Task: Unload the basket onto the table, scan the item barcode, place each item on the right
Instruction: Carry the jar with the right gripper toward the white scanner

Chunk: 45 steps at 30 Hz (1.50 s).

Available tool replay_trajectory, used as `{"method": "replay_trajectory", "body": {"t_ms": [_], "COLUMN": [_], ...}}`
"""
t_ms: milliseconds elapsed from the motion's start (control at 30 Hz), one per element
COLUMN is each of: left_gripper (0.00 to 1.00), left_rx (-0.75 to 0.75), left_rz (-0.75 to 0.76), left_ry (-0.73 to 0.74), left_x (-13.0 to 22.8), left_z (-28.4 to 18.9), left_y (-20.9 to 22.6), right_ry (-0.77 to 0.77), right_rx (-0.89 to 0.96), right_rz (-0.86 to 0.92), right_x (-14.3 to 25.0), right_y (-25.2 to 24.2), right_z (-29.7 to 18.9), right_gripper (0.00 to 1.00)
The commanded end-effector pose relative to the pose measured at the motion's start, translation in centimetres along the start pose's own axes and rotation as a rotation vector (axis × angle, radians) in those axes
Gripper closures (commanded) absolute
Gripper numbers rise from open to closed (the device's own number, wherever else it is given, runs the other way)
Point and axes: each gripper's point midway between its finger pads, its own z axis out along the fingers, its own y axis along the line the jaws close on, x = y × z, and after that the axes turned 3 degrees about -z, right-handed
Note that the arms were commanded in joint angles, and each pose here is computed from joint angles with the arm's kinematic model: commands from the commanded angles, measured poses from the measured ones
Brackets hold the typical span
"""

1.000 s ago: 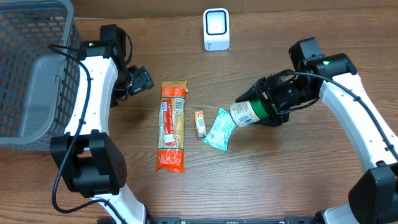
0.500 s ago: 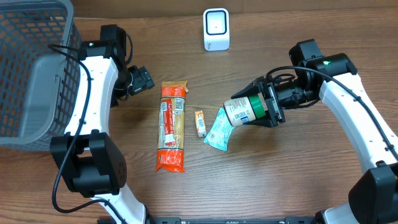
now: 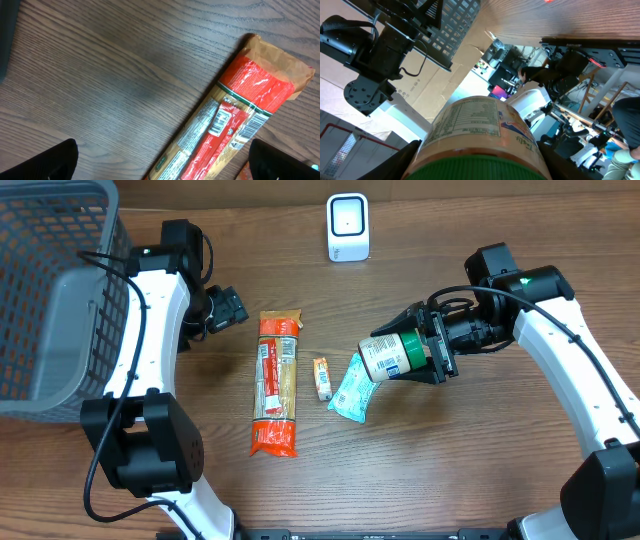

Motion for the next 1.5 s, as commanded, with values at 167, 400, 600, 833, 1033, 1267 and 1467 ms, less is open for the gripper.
{"method": "replay_trajectory", "body": {"t_ms": [167, 400, 600, 833, 1033, 1267, 1467], "left_gripper": [0.0, 0.0, 0.0, 0.0, 0.0, 0.0, 0.0], "left_rx": [0.009, 0.009, 0.009, 0.009, 0.009, 0.009, 0.008], "left_rz": [0.016, 0.016, 0.016, 0.016, 0.016, 0.016, 0.016], "left_ry": [-0.015, -0.015, -0.015, -0.015, -0.015, -0.015, -0.015], "left_x": [0.2, 0.2, 0.2, 0.2, 0.2, 0.2, 0.2], "left_z": [-0.6, -0.6, -0.6, -0.6, -0.6, -0.6, -0.6], "left_y": [-0.3, -0.3, -0.3, -0.3, -0.3, -0.3, -0.3], "right_ry": [0.038, 0.038, -0.01, -0.404, -0.798, -0.871, -0.874], "right_rx": [-0.046, -0.046, -0.017, 0.206, 0.466, 0.623, 0.606], "right_rz": [-0.037, -0.037, -0.054, -0.151, -0.132, -0.322, -0.587], "right_x": [1.6, 1.6, 0.6, -6.6, -11.9, -13.3, -13.0], "right_y": [1.4, 1.4, 1.0, -1.5, -4.6, -4.9, -0.5], "right_z": [-0.4, -0.4, -0.4, -2.2, -7.2, -9.3, -9.2], "right_gripper": [0.96, 0.96, 0.96, 0.96, 0.96, 0.96, 0.96]}}
